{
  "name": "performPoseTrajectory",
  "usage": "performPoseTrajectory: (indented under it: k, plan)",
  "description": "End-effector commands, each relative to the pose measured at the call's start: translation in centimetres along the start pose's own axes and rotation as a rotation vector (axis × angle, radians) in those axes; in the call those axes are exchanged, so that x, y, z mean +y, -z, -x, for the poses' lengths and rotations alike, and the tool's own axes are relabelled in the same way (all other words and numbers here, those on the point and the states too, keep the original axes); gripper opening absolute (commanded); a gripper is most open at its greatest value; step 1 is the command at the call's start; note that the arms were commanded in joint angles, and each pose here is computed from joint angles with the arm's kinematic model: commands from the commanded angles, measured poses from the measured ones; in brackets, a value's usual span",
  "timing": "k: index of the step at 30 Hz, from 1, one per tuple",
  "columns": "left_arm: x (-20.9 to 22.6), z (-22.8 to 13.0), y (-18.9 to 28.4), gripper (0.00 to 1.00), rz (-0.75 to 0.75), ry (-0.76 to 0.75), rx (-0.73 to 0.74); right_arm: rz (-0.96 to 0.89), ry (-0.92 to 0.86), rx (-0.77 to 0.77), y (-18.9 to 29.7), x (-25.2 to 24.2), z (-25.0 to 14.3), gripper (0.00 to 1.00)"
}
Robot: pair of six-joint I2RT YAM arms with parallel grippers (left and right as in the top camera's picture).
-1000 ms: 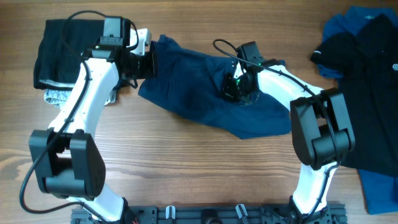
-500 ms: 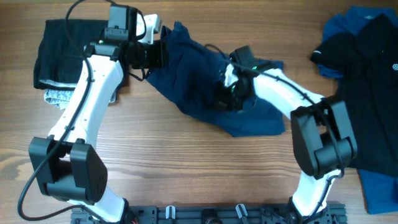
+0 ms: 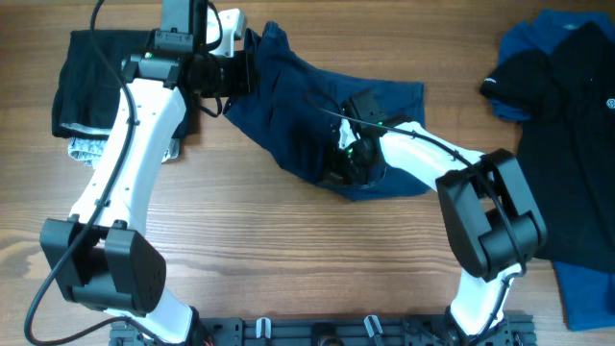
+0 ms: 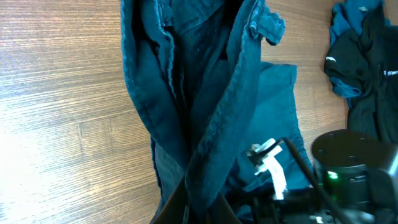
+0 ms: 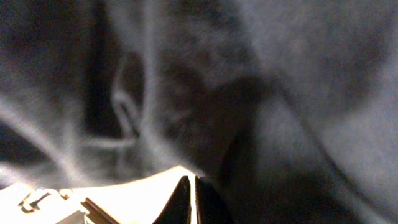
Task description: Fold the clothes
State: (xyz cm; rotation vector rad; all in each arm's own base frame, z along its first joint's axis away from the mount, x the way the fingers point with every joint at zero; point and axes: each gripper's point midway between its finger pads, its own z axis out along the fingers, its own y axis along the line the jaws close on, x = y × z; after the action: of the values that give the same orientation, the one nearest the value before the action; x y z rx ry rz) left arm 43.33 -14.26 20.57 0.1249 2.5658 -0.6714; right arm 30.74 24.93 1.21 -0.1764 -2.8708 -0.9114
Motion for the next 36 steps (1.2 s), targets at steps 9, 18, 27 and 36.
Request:
performPoseTrajectory:
  k: [9, 18, 27, 36]
  plan:
    - [-1.5, 1.2, 1.7, 0.04, -0.035, -0.014, -0.05, -0.018, 0.116, -0.296, 4.6, 2.3, 5.2, 0.04]
    - [-1.5, 1.3, 1.7, 0.04, -0.032, -0.014, -0.053, -0.082, 0.066, -0.159, -4.1, -0.2, 3.6, 0.04]
    - [-1.5, 1.3, 1.7, 0.04, -0.032, -0.012, -0.053, 0.01, 0.106, -0.39, 4.5, 2.7, 8.1, 0.04]
    - [-1.3, 1.4, 1.7, 0.05, -0.021, -0.011, -0.056, 0.011, 0.131, -0.453, 2.6, 2.4, 10.5, 0.04]
